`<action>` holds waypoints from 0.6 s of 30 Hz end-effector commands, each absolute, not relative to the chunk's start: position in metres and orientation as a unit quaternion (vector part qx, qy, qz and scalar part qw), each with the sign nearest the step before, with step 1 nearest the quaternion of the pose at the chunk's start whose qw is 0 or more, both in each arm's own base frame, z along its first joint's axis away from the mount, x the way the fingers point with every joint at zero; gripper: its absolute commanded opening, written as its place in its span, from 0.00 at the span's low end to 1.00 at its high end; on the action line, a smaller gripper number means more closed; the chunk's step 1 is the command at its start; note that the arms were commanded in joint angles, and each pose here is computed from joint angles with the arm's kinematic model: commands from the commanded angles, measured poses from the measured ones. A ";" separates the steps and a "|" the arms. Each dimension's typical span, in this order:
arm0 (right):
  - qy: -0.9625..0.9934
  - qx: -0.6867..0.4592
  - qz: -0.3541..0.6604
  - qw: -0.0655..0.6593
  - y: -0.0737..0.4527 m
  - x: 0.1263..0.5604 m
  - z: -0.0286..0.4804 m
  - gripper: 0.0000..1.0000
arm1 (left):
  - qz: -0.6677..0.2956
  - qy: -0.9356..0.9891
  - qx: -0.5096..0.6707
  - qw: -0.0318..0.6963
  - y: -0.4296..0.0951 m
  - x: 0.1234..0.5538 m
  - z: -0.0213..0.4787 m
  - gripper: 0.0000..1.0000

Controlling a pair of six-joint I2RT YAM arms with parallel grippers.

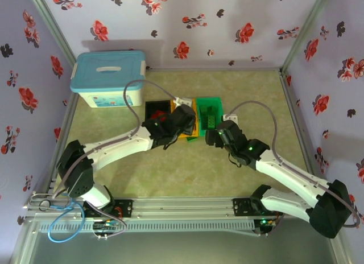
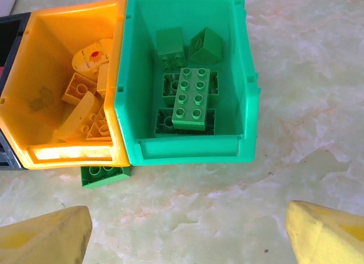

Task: Sort the legos into containers by color
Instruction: Pick up the lego from the center of the table, then place the lego in the container.

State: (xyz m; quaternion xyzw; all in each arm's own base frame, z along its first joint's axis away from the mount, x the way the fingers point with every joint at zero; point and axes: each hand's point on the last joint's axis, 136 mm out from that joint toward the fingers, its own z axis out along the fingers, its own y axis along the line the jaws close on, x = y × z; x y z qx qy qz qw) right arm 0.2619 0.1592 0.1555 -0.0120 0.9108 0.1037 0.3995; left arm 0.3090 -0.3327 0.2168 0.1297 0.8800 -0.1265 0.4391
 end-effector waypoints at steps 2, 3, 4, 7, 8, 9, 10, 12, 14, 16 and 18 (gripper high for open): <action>0.913 0.007 0.087 0.398 0.146 0.257 0.149 0.89 | -0.088 0.871 0.123 0.468 -0.317 0.351 0.235 0.32; 0.913 0.008 0.088 0.398 0.146 0.257 0.149 0.89 | -0.085 0.873 0.124 0.464 -0.318 0.357 0.232 0.32; 0.913 0.009 0.088 0.397 0.145 0.256 0.148 0.89 | -0.085 0.875 0.126 0.460 -0.321 0.362 0.228 0.32; 0.914 0.010 0.089 0.397 0.144 0.254 0.148 0.89 | -0.082 0.885 0.133 0.439 -0.328 0.378 0.211 0.31; 0.914 0.011 0.090 0.397 0.143 0.254 0.147 0.89 | -0.079 0.889 0.138 0.430 -0.330 0.384 0.203 0.31; 0.914 0.010 0.089 0.395 0.143 0.253 0.147 0.89 | -0.072 0.894 0.140 0.419 -0.332 0.389 0.195 0.31; 0.915 0.009 0.089 0.394 0.143 0.252 0.146 0.89 | -0.065 0.898 0.140 0.412 -0.331 0.393 0.189 0.31; 0.916 0.008 0.089 0.392 0.143 0.252 0.146 0.89 | -0.056 0.905 0.143 0.396 -0.334 0.400 0.177 0.31; 0.916 0.008 0.088 0.391 0.142 0.251 0.145 0.89 | -0.053 0.910 0.148 0.383 -0.336 0.403 0.165 0.32; 0.917 0.009 0.089 0.390 0.143 0.251 0.144 0.89 | -0.051 0.914 0.150 0.373 -0.338 0.404 0.155 0.32; 0.917 0.010 0.092 0.389 0.144 0.251 0.143 0.89 | -0.049 0.919 0.154 0.360 -0.341 0.403 0.144 0.33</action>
